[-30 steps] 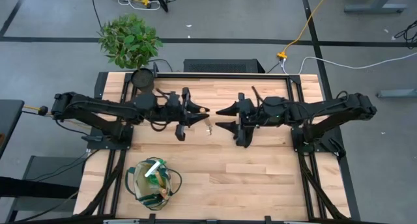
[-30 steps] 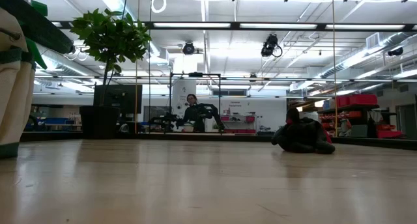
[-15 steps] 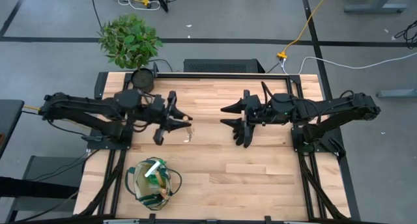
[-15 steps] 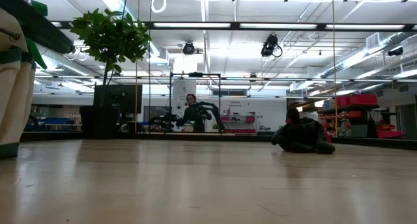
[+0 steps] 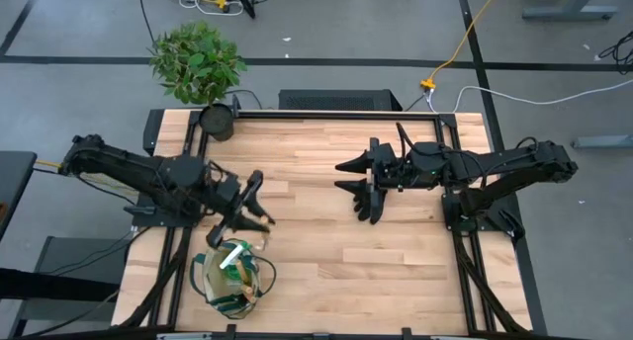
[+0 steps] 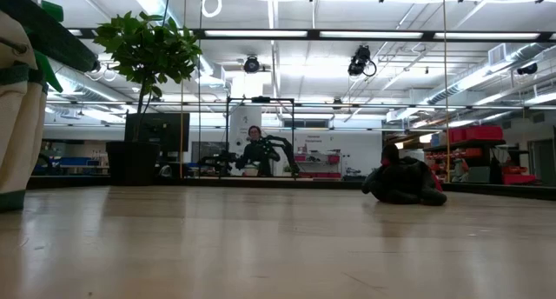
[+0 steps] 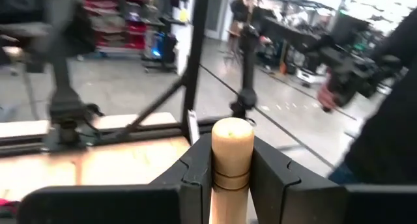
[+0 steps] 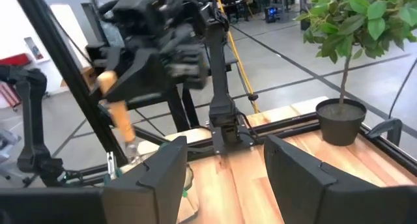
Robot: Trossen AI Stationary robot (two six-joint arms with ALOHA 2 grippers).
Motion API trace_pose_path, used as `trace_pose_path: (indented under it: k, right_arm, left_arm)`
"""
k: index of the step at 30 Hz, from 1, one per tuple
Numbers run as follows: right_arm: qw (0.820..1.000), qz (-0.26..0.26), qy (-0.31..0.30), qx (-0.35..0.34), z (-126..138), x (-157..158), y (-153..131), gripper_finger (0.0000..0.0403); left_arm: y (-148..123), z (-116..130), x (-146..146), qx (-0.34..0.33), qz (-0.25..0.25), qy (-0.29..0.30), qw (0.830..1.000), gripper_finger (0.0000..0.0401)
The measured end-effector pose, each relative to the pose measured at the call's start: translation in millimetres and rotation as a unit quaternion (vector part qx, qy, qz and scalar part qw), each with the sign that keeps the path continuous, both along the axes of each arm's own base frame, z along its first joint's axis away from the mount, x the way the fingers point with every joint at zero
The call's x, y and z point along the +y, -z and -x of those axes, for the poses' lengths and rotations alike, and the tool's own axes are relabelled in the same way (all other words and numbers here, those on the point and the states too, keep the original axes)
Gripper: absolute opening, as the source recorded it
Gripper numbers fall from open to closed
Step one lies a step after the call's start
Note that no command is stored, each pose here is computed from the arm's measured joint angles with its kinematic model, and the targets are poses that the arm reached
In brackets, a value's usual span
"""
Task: Pick & Place Garden tools in Gardening bag
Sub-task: Put the hand rake into the gardening bag
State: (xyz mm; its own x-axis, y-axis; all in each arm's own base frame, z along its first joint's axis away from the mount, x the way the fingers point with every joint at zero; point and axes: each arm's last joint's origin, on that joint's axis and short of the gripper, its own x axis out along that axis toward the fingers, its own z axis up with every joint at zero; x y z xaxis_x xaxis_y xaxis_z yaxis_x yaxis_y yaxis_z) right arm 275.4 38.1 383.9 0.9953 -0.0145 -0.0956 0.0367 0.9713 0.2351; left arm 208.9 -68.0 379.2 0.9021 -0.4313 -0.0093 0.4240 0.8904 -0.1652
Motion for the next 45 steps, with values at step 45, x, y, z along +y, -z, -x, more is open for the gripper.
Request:
trace_pose_path:
  k: [45]
  right_arm:
    - [0.997, -0.062, 0.035, -0.004, 0, -2, 0, 0.0206]
  left_arm:
    - [56, 48, -111, 0.163, -0.107, 0.091, 0.977, 0.0077]
